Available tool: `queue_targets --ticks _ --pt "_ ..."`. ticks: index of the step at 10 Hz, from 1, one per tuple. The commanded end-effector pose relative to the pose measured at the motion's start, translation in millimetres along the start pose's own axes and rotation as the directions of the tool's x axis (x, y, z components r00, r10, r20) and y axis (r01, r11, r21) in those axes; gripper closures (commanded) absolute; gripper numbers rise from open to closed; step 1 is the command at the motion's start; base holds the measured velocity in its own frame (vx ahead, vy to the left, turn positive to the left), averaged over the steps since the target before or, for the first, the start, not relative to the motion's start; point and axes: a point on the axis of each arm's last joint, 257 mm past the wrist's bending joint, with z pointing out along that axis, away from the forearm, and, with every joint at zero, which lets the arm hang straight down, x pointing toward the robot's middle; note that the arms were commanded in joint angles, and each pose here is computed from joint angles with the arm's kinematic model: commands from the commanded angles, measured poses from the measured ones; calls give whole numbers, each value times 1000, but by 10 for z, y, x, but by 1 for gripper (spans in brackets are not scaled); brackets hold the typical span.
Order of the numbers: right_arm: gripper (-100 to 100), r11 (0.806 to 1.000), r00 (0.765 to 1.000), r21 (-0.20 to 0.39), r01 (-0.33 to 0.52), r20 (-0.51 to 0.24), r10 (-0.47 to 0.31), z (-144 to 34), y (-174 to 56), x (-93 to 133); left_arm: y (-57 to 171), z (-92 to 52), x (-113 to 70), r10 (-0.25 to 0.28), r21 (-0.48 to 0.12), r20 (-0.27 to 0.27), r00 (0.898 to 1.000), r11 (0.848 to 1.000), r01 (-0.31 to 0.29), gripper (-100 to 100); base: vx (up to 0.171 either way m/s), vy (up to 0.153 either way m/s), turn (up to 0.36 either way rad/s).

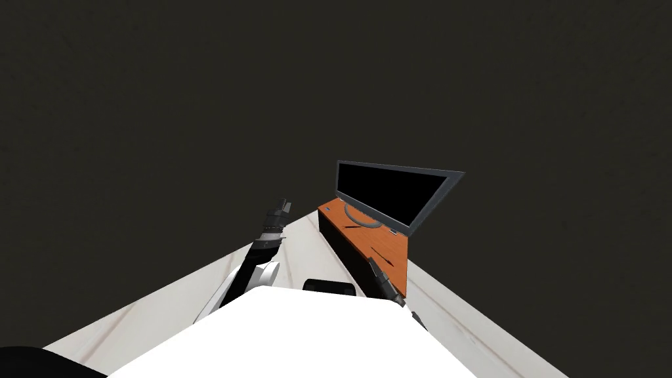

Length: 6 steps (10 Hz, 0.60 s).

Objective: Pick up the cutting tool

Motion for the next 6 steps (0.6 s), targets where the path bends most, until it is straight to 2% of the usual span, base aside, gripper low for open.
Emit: queue_targets --ticks 1,2,4,5,6 --pt "-100 996 998 80 27 -59 -22 -205 -291 131 0 0 0 0 0 0 1000 1000 0 0 47 30 233" --pt "-100 996 998 84 27 -60 -22 -212 -305 133 0 0 0 0 0 0 1000 1000 0 0 37 27 229" --pt "-100 976 985 199 86 -165 -53 -626 -706 342 0 0 1 0 0 0 1000 1000 0 0 56 42 374" --pt "-100 972 984 216 89 -169 -52 -677 -774 344 0 0 0 0 0 0 1000 1000 0 0 60 25 196" --pt "-100 952 972 277 126 -227 -63 -939 -991 433 0 0 0 0 0 0 1000 1000 0 0 64 24 323"
